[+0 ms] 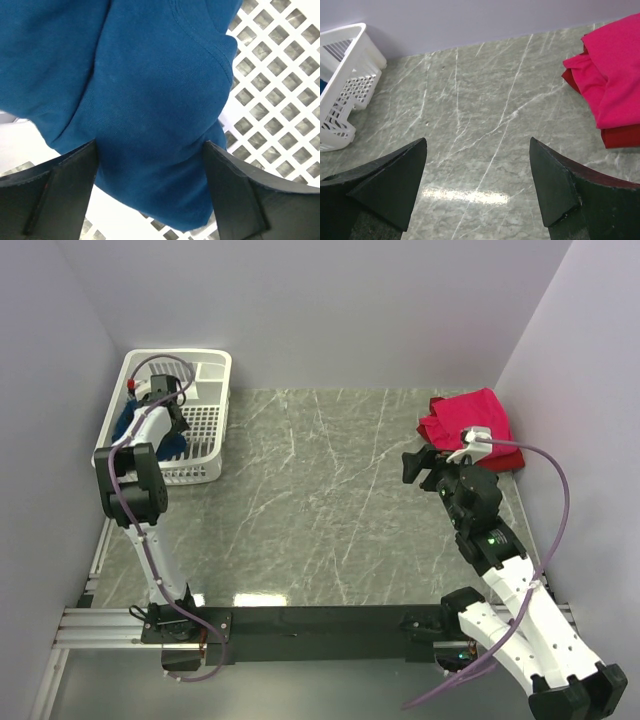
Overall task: Fold and stack the t-shirts
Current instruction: Grab the tshirt from the pile, then move the tshirt to the center of the board
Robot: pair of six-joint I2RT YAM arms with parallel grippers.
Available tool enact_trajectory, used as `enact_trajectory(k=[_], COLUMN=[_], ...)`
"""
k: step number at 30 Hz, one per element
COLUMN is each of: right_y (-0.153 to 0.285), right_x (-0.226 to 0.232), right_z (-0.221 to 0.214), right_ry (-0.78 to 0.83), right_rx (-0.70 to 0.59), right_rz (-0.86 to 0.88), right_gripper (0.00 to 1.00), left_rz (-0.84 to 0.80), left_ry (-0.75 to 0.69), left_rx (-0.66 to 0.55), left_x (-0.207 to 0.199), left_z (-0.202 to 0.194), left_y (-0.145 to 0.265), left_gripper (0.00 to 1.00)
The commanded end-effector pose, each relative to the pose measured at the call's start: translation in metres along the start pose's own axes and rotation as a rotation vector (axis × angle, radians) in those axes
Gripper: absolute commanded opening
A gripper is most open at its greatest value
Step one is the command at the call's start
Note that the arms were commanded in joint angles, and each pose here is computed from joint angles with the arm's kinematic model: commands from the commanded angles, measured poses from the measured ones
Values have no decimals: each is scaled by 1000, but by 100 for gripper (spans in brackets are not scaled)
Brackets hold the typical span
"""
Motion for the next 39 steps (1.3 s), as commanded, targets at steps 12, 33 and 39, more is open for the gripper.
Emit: enact_trajectory(k=[12, 33, 39], right_y=[8, 2, 7], right_x=[-1, -4, -5], right_z=[13, 8, 10], right_ry=[0, 4, -6], right_rx=[-55, -36, -28], right_rz=[-3, -23, -37], right_gripper=[89, 88, 88], left_rz=[-65, -737, -1108], left_ry=[24, -67, -193], left_rx=[-65, -552, -421], left_x=[-7, -67, -95], left_z=[30, 63, -25], left_y=[31, 349, 400], left_gripper=[1, 0, 50])
Point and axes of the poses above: each gripper's point midway between its finger pads, its own y axis back along the fingers, its own x axis along the line the jaws close on, z = x × y, the point moved 4 cm from there along y, back along the fingers, and after that the axes turned 5 degrees about -y, right-handed, at the moved point
